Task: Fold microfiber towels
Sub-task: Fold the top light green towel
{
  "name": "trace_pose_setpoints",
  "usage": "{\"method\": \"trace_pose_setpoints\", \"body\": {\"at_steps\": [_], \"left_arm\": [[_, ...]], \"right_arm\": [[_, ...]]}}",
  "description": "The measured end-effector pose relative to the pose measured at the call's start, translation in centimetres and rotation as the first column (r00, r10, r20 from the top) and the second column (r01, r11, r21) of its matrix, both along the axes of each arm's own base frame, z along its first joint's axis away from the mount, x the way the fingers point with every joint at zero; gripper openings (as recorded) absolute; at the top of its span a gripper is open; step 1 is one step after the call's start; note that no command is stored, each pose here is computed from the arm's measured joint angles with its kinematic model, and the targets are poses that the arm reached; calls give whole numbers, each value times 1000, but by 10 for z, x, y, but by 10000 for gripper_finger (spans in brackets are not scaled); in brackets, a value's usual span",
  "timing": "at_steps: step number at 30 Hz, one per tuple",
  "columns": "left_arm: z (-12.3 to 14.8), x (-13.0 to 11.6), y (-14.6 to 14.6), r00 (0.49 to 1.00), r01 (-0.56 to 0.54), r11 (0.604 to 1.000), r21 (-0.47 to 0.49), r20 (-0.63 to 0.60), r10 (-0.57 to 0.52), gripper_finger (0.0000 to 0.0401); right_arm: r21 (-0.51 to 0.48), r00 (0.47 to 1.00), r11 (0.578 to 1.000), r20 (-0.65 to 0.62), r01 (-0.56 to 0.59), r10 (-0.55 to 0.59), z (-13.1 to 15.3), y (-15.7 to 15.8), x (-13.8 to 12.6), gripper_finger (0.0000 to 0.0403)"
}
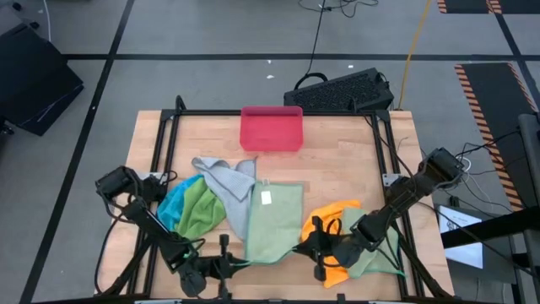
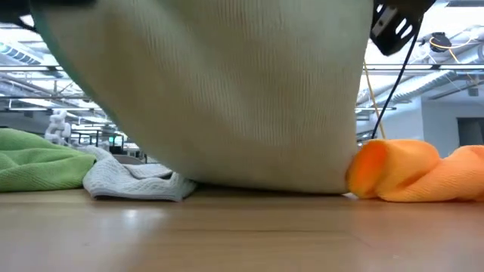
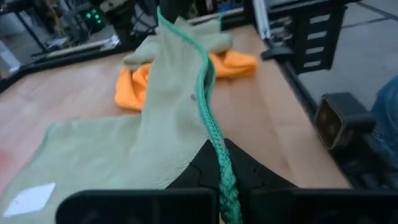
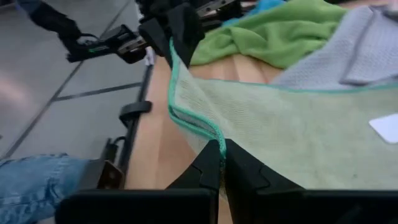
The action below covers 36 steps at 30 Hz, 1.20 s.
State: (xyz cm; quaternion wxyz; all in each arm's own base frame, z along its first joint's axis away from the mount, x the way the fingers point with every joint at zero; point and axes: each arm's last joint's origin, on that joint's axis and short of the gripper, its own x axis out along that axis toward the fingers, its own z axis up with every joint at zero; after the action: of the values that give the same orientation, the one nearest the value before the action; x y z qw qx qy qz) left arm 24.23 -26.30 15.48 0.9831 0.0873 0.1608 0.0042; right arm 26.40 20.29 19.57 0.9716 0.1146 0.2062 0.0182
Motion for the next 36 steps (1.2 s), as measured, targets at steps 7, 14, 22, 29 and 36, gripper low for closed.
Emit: {"method": "trace_pose_setpoints", "body": {"at_steps": [7, 14, 22, 29, 36], "left_arm": [[15, 9, 11, 1000, -15, 999, 39, 3, 15, 4], [9, 25, 37, 992, -99, 991, 90, -74, 106, 4], [6, 28, 44, 986, -129, 984, 126, -87, 141, 4], [0, 30, 60, 958, -232, 935, 269, -103, 267, 12], [-4, 35, 82, 930, -247, 931, 269, -205, 305, 7]], "right_arm": [[-22, 1000, 1000, -2, -9, 9, 0, 1, -1, 4], [-120, 997, 990, -29, 68, -72, -5, -14, 5, 4], [-162, 987, 979, -81, 124, -138, -11, -29, 11, 4], [-206, 976, 967, -125, 153, -181, -15, -43, 15, 4], [-68, 979, 991, -157, 118, -127, -9, -44, 15, 4]]}}
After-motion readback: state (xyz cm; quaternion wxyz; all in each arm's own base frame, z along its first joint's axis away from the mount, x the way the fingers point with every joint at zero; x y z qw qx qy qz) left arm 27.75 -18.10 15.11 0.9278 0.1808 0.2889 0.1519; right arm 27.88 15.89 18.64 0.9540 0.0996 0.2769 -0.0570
